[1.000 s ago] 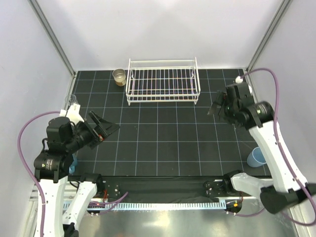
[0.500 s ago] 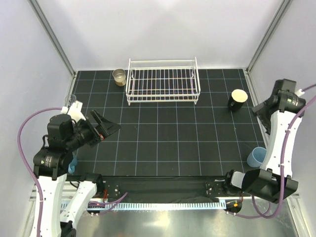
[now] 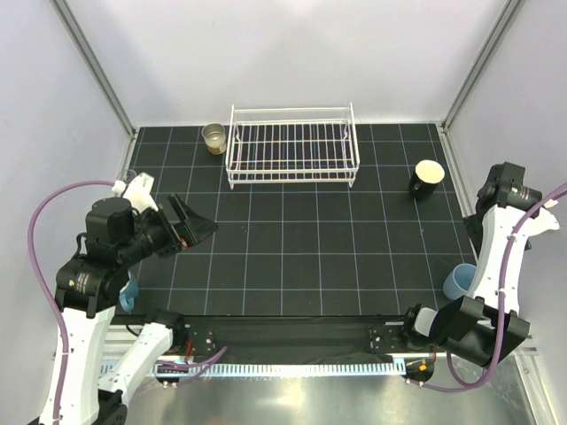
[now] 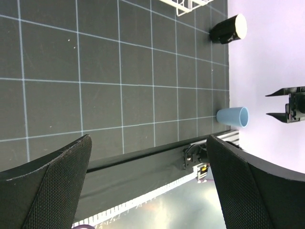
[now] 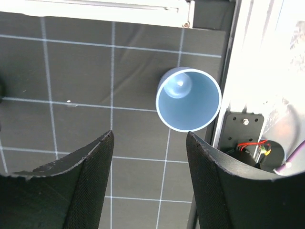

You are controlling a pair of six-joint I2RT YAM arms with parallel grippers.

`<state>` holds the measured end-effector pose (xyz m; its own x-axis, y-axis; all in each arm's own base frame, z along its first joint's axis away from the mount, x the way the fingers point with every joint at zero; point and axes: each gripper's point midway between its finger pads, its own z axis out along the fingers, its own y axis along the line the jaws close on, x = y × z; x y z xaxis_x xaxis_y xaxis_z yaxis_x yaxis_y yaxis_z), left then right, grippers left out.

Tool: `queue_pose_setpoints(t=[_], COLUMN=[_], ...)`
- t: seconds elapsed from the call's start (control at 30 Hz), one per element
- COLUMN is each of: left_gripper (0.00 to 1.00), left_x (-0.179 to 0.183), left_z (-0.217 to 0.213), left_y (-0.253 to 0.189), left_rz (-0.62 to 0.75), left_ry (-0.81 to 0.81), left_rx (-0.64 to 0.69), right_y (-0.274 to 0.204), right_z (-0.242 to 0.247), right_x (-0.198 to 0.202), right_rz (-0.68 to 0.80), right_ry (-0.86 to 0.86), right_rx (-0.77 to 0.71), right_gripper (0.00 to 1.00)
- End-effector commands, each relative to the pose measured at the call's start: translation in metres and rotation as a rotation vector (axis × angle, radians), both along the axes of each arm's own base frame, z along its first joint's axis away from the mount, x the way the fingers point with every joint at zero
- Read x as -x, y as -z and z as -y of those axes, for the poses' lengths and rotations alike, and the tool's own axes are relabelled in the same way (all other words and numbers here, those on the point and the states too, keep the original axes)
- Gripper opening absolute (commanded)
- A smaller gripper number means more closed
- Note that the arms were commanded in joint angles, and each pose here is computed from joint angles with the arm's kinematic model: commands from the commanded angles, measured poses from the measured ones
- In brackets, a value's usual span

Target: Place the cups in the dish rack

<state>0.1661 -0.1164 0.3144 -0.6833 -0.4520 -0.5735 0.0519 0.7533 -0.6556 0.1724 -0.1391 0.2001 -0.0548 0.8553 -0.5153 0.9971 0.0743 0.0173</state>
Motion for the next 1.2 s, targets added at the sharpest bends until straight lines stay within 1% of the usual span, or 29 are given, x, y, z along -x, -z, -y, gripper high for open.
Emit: queue_pose_setpoints(t=[0.0, 0.13, 0.23, 0.4, 0.77, 1.17], left_gripper=[0.99, 0.99, 0.99, 0.99, 0.99, 0.99], left_x=[0.002, 0.006, 0.007, 0.008, 0.008, 0.007], left_z=[-0.001, -0.001, -0.001, -0.001, -0.001, -0.003], left_y=[-0.01, -0.005, -0.003, -0.004, -0.002, 0.002], left_rz=[0.043, 0.028, 0.021, 0.016, 0.003, -0.012], left_ry=[0.021, 0.031, 0.034, 0.042, 0.048, 0.043], left_rx=[-0.034, -0.042, -0.047, -0.056, -0.066, -0.08], right_y=[0.012, 0.026, 0.035, 0.042, 0.068, 0.089], right_z=[-0.01, -0.005, -0.001, 0.004, 0.014, 0.018], right_x=[0.038, 0.031, 0.028, 0.031, 0.021, 0.006], right_rz=[-0.135, -0.123, -0.141, -0.136, -0.15, -0.14], right_ry=[0.111, 0.148, 0.161, 0.216, 0.209, 0.153], right_rx=[-0.033, -0.038, -0.046, -0.062, -0.062, -0.084], right_gripper=[0.64, 0.64, 0.64, 0.64, 0.64, 0.64])
